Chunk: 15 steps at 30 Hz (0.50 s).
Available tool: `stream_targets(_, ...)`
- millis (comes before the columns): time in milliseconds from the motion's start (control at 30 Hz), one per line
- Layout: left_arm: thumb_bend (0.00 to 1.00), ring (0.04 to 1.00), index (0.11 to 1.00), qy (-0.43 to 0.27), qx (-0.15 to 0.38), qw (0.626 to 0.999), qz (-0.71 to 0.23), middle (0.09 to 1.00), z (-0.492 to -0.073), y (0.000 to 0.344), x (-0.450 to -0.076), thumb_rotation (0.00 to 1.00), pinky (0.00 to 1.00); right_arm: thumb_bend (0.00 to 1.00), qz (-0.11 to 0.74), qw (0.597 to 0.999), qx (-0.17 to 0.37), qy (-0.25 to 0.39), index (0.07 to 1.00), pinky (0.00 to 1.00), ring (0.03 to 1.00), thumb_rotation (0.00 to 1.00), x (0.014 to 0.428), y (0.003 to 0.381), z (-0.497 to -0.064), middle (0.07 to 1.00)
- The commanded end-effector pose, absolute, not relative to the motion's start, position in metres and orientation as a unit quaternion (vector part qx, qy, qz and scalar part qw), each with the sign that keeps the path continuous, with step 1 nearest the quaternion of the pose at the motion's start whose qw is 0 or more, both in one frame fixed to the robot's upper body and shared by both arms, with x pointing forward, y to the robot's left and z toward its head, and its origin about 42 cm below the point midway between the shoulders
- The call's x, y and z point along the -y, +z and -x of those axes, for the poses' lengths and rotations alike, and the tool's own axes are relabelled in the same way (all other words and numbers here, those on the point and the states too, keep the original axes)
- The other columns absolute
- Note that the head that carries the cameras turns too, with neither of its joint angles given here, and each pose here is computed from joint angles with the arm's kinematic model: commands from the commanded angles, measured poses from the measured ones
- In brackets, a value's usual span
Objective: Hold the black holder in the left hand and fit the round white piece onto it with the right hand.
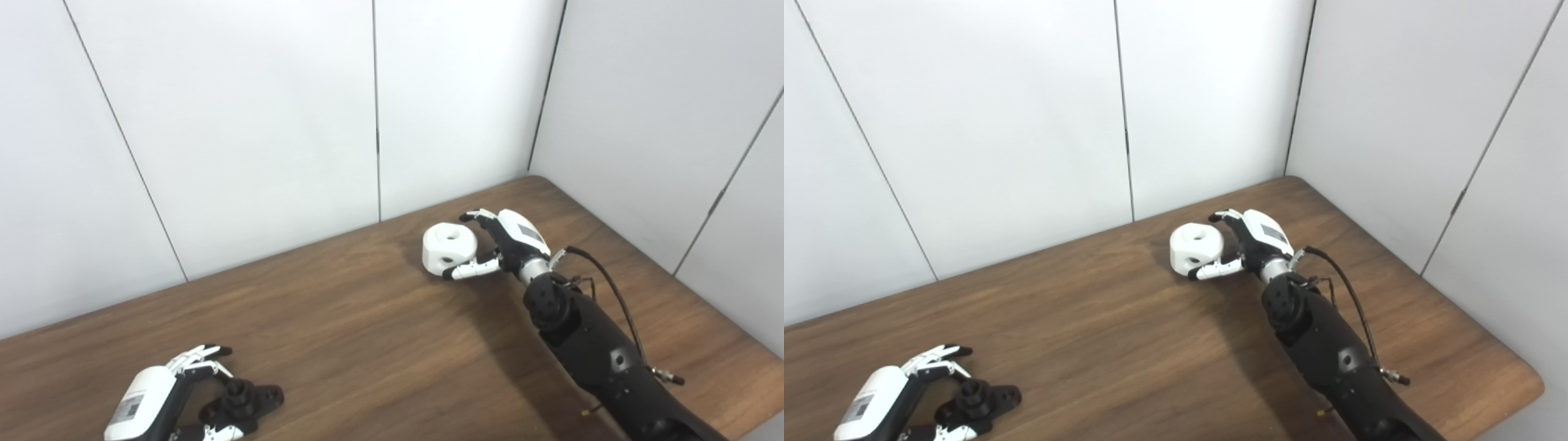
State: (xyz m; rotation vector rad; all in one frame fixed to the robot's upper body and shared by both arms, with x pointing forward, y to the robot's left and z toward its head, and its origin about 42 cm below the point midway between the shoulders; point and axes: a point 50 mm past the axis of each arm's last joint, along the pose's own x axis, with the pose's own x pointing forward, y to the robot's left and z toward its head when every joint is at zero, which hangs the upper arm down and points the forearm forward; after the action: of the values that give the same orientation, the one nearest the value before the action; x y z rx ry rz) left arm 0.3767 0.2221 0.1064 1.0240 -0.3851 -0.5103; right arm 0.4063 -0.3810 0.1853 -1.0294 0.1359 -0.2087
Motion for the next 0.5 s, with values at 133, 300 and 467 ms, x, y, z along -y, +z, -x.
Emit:
stream_targets(133, 0.52, 0.880, 0.485, -0.305, 0.054, 0.802, -0.510, 0.829, -0.331, 0.043, -0.241, 0.04, 0.86, 0.97, 0.501, 0.860, -0.083, -0.048, 0.736, 0.71, 0.868, 0.40, 0.370, 0.181, -0.408, 0.937)
stream_targets(300, 0.52, 0.879, 0.485, -0.306, 0.055, 0.802, -0.510, 0.832, -0.332, 0.042, -0.240, 0.05, 0.86, 0.95, 0.497, 0.863, -0.076, -0.053, 0.679, 0.71, 0.862, 0.37, 0.365, 0.182, -0.409, 0.914)
stream_targets(467, 0.52, 0.880, 0.485, -0.307, 0.053, 0.803, -0.508, 0.829, -0.331, 0.040, -0.238, 0.05, 0.87, 0.88, 0.486, 0.866, -0.065, -0.098, 0.602, 0.71, 0.842, 0.31, 0.357, 0.177, -0.409, 0.851)
